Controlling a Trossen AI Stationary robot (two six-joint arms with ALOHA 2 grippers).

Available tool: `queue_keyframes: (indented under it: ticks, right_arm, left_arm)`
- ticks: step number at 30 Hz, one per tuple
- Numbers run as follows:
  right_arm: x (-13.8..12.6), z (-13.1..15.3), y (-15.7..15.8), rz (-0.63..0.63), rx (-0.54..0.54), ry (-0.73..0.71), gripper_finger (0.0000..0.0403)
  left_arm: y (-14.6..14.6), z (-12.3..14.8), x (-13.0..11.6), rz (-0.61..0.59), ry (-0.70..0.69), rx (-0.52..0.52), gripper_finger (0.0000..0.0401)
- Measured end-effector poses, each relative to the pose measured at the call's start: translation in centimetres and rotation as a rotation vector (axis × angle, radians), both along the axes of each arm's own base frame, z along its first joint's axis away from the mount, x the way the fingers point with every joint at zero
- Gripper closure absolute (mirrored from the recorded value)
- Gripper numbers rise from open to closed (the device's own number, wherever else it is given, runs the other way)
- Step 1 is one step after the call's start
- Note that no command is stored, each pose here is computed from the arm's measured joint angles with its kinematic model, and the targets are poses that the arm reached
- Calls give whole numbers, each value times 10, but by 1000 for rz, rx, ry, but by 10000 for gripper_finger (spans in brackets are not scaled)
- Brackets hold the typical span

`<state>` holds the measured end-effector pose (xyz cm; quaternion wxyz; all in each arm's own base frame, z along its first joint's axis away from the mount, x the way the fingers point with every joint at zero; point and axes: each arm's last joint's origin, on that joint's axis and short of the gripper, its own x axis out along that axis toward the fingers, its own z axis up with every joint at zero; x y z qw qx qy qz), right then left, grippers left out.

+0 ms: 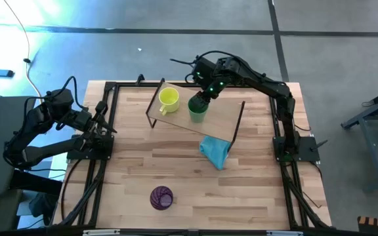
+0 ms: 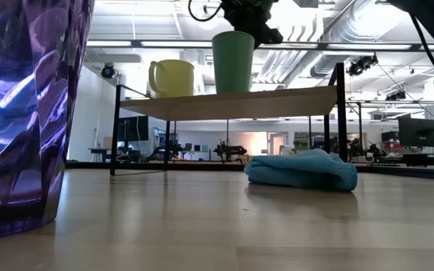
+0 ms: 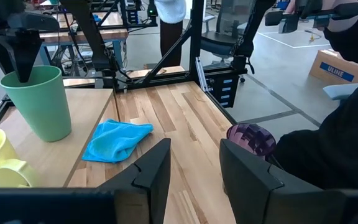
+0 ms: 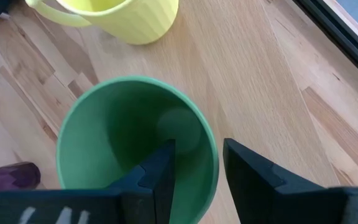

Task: Stack small to large cups/mugs on shelf
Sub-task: Put the violet cup on the shelf

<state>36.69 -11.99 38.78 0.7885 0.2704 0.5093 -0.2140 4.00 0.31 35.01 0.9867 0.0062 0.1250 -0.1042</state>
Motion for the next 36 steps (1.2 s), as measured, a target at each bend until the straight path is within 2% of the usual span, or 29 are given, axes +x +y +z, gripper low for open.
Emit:
queue_keyframes:
  ticks: [9, 22, 30, 36]
  right_arm:
    - [-7, 8, 2, 0, -5, -13, 277]
    - [-42, 49, 17, -8, -45, -131, 277]
    - [-68, 78, 44, 41, -113, -208, 277]
    - [-90, 99, 80, 110, -198, -269, 277]
  left_arm:
    - [0, 0, 0, 0, 0, 0, 274]
    - [0, 0, 0, 0, 0, 0, 274]
    - [0, 0, 0, 4, 3, -16, 274]
    - [0, 0, 0, 8, 7, -32, 274]
